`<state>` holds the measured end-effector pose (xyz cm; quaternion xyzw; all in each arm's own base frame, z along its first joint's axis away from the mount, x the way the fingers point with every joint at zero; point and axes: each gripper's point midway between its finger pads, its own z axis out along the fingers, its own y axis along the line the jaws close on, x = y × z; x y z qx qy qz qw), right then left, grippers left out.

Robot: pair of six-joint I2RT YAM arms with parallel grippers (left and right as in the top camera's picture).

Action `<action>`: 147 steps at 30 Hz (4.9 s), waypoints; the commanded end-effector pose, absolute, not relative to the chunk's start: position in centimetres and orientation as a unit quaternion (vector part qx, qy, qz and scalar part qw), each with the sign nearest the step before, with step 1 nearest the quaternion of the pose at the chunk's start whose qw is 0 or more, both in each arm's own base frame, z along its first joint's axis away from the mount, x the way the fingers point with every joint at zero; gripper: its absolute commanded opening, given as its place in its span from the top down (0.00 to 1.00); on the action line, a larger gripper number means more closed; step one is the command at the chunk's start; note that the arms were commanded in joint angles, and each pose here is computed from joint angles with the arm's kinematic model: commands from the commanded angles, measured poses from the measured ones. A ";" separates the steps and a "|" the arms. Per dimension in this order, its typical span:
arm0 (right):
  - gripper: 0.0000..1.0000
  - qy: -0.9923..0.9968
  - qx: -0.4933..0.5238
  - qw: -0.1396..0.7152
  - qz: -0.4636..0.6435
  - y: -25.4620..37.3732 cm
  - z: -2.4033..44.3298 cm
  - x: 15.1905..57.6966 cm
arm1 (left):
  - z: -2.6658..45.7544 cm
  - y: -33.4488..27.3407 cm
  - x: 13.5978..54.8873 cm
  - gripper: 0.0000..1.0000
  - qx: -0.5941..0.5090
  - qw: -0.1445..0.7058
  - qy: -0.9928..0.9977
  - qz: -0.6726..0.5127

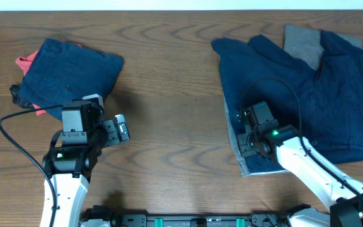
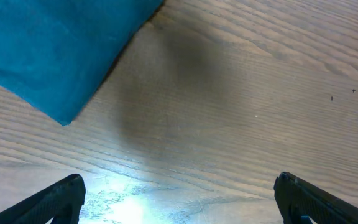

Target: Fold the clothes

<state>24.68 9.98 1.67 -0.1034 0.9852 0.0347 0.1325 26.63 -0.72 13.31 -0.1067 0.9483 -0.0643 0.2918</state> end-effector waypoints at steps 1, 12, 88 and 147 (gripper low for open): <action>0.62 0.988 -0.088 0.126 0.016 9.4 1.0 24.5 | 14.2 -0.7 27.0 0.02 -0.111 0.301 0.945 -0.068; 0.67 0.988 -0.096 0.117 0.032 10.2 0.7 24.1 | 14.2 -0.7 27.0 0.02 -0.111 0.301 0.945 -0.068; 0.01 0.986 0.074 0.148 0.009 2.9 15.3 30.6 | 1.6 -16.1 31.5 0.40 0.037 0.148 0.941 -0.301; 0.99 0.932 0.227 0.273 0.075 -5.4 1.2 34.8 | 17.8 -8.8 35.0 0.94 -0.026 0.374 0.885 -0.277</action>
